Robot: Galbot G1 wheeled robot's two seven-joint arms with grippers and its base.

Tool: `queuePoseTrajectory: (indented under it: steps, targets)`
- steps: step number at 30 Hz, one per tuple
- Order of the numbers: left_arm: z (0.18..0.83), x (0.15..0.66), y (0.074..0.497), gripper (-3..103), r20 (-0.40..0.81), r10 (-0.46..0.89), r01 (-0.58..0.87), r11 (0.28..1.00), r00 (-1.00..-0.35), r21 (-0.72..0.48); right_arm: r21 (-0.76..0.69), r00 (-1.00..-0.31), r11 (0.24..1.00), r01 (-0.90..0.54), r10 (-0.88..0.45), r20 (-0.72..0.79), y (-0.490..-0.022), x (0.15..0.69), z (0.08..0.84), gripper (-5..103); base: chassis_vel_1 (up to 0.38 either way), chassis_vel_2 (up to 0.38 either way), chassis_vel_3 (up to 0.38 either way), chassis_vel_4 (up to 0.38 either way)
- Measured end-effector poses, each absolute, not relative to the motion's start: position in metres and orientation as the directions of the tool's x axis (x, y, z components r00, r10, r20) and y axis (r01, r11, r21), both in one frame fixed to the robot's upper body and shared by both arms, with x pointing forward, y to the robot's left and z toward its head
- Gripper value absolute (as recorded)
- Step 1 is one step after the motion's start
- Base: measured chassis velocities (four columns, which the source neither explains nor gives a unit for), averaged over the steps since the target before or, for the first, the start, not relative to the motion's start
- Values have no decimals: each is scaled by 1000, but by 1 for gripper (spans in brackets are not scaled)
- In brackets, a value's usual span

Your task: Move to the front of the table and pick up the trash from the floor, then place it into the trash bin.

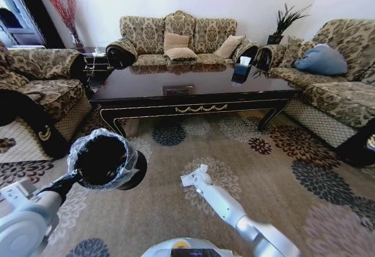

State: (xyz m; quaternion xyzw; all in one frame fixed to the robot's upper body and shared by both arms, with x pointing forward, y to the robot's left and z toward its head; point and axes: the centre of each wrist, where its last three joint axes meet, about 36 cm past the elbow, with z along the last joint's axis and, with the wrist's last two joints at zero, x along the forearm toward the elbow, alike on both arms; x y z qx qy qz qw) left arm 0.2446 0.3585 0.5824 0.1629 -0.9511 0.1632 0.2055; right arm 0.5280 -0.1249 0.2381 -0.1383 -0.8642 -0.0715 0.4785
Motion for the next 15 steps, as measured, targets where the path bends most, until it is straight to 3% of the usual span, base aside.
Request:
queuePoseTrajectory:
  steps: [8,15]
  targets:
    - [580,244,355,2,450,-239,-377,893,-860,-245,-14,-499,943,332,188,846,-138,534,223,102,0,0,0,0]
    - [579,244,354,2,452,-239,-377,894,-860,-243,-13,-496,940,342,192,847,-141,536,220,95,0,0,0,0]
